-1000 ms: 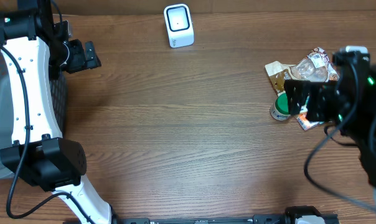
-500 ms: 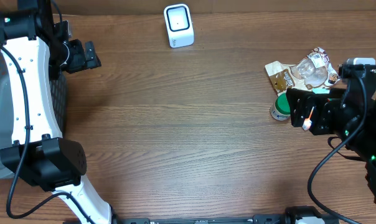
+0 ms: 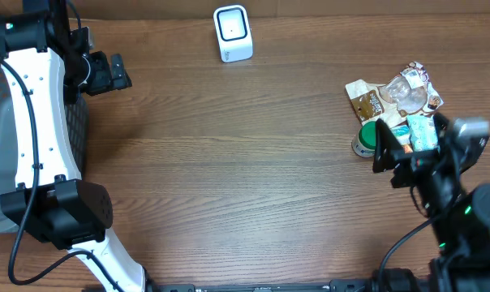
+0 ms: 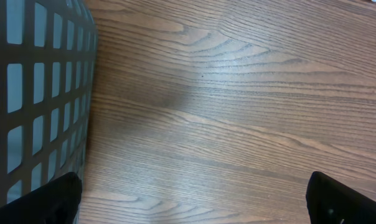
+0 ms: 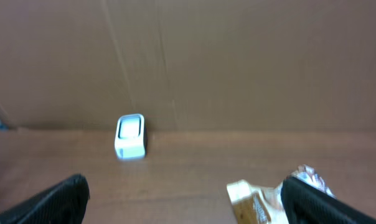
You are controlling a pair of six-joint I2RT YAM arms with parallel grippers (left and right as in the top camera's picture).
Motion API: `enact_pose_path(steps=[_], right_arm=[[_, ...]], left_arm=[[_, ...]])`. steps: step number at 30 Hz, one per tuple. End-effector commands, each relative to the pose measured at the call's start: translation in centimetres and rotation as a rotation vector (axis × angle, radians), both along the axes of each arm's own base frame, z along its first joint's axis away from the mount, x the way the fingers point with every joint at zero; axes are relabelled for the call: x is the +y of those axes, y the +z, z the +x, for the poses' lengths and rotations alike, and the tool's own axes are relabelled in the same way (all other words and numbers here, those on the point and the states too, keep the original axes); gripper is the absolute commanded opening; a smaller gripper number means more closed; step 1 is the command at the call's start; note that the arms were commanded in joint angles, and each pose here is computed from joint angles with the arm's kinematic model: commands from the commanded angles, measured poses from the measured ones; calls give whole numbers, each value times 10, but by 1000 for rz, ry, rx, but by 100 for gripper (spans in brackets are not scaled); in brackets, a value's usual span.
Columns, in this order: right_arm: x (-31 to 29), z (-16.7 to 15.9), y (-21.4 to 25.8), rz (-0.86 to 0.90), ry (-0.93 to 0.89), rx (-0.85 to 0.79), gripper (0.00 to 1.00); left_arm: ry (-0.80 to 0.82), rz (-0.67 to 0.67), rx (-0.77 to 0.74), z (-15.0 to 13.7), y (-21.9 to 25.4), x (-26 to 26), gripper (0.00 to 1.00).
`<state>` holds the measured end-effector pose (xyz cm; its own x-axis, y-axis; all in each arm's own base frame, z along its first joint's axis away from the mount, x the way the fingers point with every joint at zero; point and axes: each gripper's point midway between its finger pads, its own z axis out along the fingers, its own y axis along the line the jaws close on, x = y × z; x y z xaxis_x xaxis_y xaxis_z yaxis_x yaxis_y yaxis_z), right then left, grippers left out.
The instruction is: Scan the item barcode
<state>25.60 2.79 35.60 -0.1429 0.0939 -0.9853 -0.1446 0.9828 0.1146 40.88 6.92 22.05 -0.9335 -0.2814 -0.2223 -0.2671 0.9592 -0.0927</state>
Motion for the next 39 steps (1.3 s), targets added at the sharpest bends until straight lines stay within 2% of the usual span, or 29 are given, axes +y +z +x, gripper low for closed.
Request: enact_pose_path(steps=[1,7,12,21,27,39], right_arm=[[-2,-7,-35,-8,-9,-65,100],[7,-14,-72,-5,43,-229,100],[10,-16,-107,7,58,-281,100],[16,-19,-140,14,93,-270,100],[22,-16,-182,25,117,-117,100],[24,-16,-181,38,122,-120,100]], left_arm=[[-20,16,-30,-3,11,2,100],[-20,16,-30,-3,11,2,100],[-20,16,-30,-3,11,2,100],[-20,16,-30,-3,11,2,100],[-20,16,-30,-3,11,2,100],[-20,16,-30,-3,11,2,100]])
